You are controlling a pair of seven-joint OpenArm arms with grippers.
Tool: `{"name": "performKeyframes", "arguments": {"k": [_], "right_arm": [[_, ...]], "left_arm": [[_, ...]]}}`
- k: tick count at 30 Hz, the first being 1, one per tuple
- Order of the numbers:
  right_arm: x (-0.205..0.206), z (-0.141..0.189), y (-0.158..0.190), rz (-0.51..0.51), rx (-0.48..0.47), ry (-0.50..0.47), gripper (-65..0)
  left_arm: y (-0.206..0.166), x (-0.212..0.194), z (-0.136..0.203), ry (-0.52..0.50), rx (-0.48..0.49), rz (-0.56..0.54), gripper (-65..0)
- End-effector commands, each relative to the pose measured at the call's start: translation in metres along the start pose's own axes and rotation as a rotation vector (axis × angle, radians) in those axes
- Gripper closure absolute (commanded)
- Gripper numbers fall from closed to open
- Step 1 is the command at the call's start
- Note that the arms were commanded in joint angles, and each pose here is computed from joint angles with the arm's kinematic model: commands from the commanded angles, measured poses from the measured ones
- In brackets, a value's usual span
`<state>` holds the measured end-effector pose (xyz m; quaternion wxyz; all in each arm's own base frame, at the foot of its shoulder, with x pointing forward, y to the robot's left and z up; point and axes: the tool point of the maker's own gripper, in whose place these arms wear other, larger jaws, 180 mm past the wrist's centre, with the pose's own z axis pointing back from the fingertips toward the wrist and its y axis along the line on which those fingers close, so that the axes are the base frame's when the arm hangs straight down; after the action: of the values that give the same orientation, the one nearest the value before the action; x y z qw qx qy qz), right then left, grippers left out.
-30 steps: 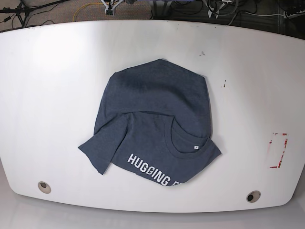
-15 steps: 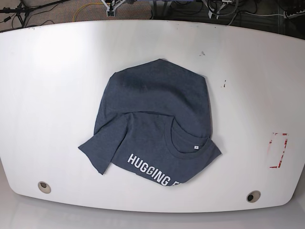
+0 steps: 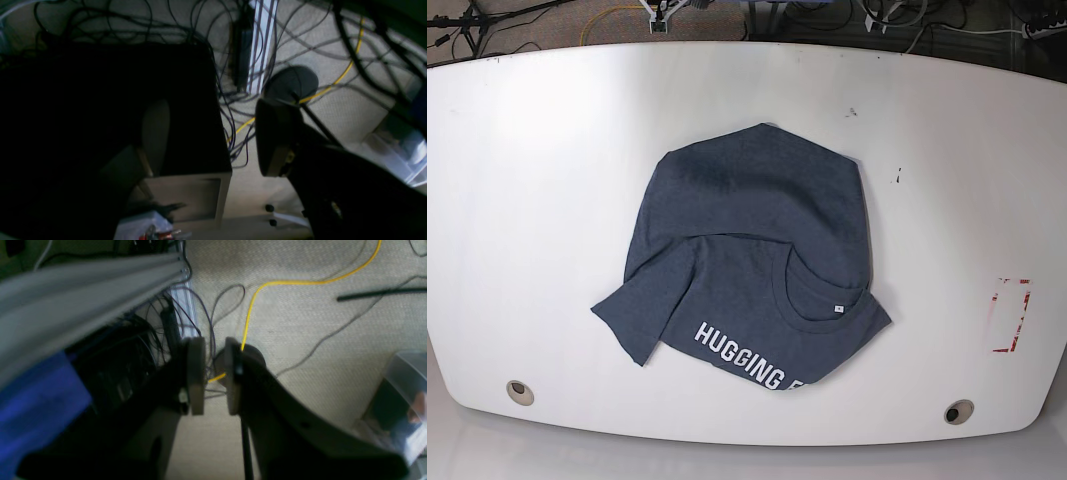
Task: Fold the T-shirt properly
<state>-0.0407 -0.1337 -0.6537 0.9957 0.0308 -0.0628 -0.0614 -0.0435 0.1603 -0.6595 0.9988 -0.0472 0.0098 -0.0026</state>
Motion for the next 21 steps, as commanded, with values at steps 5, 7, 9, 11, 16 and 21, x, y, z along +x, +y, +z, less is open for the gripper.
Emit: {"name": "performKeyframes", "arguments": {"k": [5, 7, 9, 11, 16, 21], "right_arm": [[-0.005, 0.001, -0.004, 0.001, -0.005, 0.006, -10.0], [-0.003, 0.0, -0.003, 0.0, -0.005, 0.005, -10.0], [-0.002, 0.0, -0.003, 0.0, -0.005, 0.004, -10.0], [-0.002, 0.0, -0.003, 0.001, -0.005, 0.004, -10.0], [0.0, 0.0, -0.004, 0.001, -0.006, -0.001, -10.0], [-0.002, 0.0, -0.003, 0.002, -0.005, 0.002, -10.6]], "left_arm": [[0.003, -0.011, 0.001, 0.021, 0.005, 0.003, -38.2], [0.004, -0.009, 0.001, 0.017, 0.006, 0.003, -38.2], [0.004, -0.008, 0.001, 0.016, 0.007, 0.003, -38.2], [0.004, -0.008, 0.001, 0.015, 0.008, 0.003, -38.1], [0.004, -0.008, 0.001, 0.017, 0.009, 0.003, -38.1], [0.005, 0.008, 0.0, -0.016, 0.007, 0.002, -38.0]]}}
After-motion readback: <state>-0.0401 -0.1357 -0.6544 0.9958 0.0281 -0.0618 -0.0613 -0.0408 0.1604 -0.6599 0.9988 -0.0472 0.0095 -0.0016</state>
